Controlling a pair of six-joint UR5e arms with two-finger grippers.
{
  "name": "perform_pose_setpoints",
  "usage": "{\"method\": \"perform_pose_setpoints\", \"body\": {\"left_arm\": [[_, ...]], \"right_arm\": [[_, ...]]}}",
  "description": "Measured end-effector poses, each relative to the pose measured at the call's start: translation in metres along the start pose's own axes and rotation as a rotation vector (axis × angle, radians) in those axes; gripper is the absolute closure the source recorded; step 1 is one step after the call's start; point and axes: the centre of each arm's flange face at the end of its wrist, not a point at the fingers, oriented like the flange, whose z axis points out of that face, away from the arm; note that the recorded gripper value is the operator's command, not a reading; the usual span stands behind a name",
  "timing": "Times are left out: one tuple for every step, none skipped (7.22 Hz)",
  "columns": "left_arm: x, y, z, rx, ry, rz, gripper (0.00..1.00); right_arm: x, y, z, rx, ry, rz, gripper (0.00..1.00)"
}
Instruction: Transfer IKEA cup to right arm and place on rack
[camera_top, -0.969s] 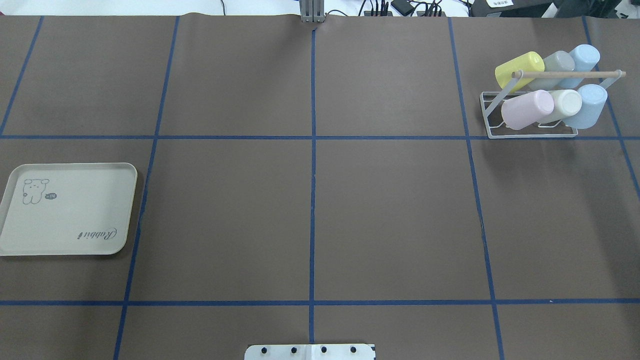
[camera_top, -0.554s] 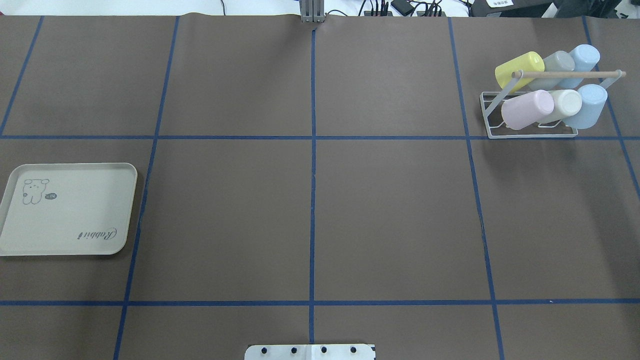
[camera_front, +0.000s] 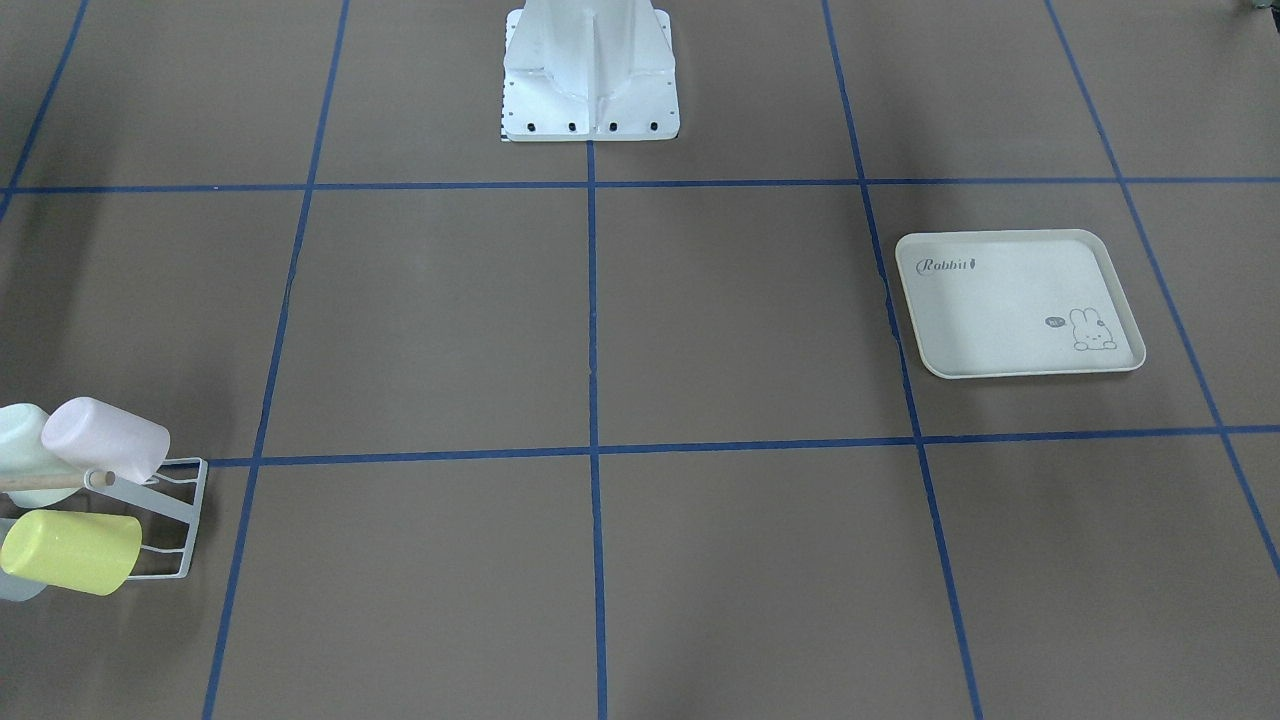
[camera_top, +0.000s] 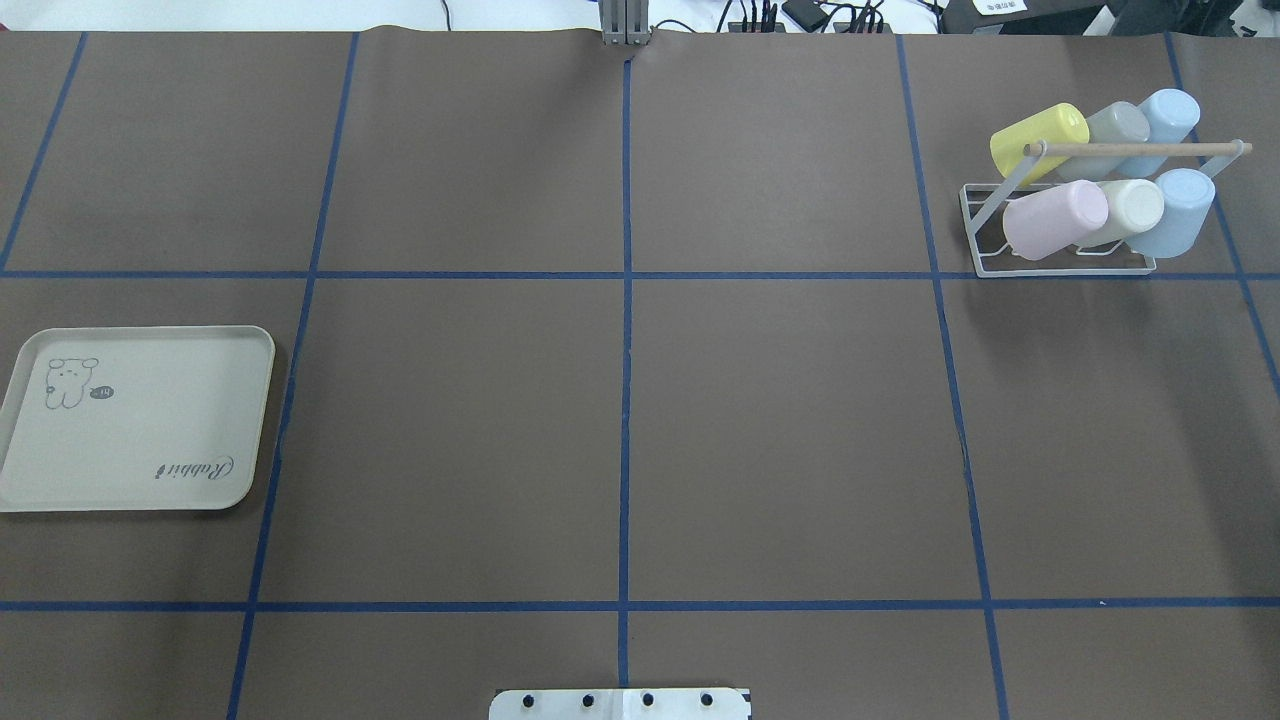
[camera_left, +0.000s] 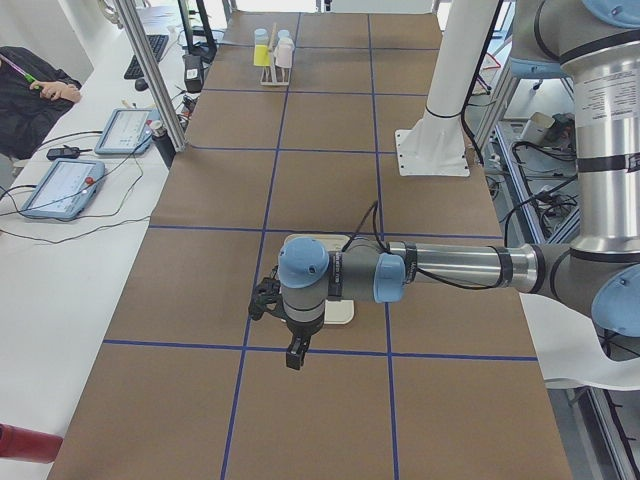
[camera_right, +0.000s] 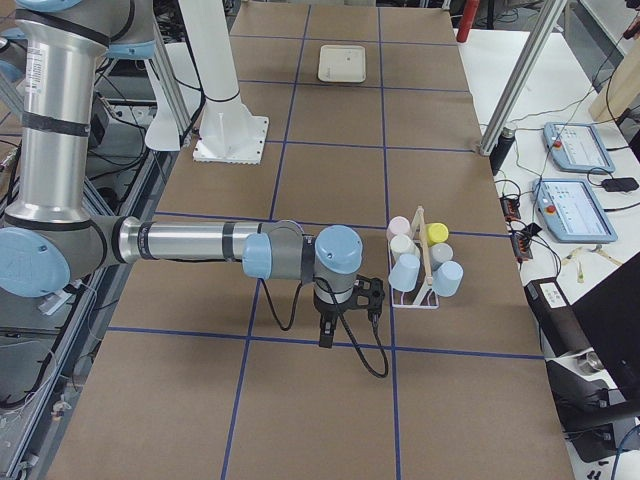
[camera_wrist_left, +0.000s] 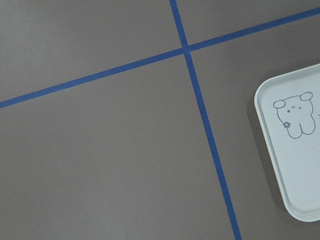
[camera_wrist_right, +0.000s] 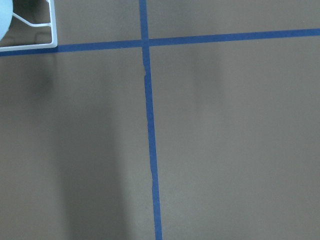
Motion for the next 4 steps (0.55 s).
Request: {"method": "perform_pose_setpoints", "body": {"left_arm": [[0.0011,-0.0008,0.0016,-0.003,0.001,0.003,0.00],[0.0005,-0.0007,0.0034,-0.006,0.002,0.003,0.00],[0.0001,-0.0017,0.0038,-0.005,0.002,0.004,0.00],[0.0016,-0.0045,0.0016,0.002,0.000,0.011,0.00]], "right_arm": [[0.0002,0.0002,0.0001,0.000,0.000,0.000,0.00],[0.0001,0.0003,0.0001,0.000,0.000,0.000,0.00],[-0.0001,0.0003,0.0003,-0.001,-0.001,0.000,0.00],[-0.0004,0.0003,0.0006,-0.002,-0.001,-0.001,0.00]]}}
